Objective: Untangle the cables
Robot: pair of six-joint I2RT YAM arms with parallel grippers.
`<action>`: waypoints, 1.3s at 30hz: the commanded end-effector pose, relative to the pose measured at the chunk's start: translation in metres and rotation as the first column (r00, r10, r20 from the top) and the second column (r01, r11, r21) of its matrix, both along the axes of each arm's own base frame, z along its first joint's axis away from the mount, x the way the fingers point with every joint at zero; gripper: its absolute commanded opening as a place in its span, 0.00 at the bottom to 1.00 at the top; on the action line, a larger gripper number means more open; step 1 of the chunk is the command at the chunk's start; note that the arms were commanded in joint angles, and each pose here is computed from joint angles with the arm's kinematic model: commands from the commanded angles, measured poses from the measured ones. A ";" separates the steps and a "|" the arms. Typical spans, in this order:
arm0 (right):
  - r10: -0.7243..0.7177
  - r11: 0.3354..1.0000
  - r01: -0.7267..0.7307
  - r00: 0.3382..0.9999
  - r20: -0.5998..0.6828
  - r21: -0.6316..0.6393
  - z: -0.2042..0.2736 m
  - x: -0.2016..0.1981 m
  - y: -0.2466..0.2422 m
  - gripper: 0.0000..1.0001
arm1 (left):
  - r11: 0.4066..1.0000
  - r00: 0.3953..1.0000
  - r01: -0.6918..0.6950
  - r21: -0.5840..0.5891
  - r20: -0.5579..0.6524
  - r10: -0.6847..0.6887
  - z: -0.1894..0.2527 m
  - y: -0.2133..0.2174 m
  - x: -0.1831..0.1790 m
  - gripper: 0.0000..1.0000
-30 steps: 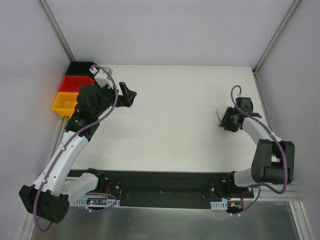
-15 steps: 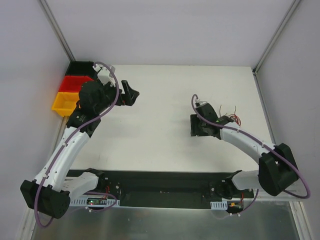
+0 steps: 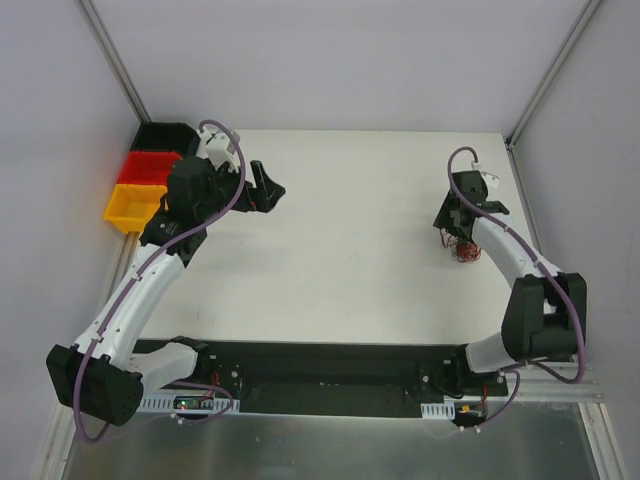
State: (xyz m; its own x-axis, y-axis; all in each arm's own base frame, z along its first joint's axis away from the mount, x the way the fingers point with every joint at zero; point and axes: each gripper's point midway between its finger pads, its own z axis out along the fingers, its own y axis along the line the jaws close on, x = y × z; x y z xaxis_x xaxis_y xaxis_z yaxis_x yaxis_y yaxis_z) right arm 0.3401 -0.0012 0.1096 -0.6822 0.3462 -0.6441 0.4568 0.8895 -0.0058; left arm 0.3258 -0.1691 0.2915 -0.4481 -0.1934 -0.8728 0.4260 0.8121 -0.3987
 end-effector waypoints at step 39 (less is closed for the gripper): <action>0.638 0.574 -0.672 0.725 0.258 0.468 0.021 -0.099 0.218 0.52 | 0.880 0.794 0.418 -0.226 -0.379 -0.475 -0.060 -0.122 -0.036 0.56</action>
State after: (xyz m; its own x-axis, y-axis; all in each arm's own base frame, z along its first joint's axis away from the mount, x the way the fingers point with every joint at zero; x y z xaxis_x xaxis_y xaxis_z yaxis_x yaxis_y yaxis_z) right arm 0.2337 0.2292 0.1208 -0.8303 0.0485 -0.5551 -0.3125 0.7843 0.5359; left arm 0.3057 -0.2683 0.2181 -0.8122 -0.0409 -0.5819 0.4547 0.5805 -0.6755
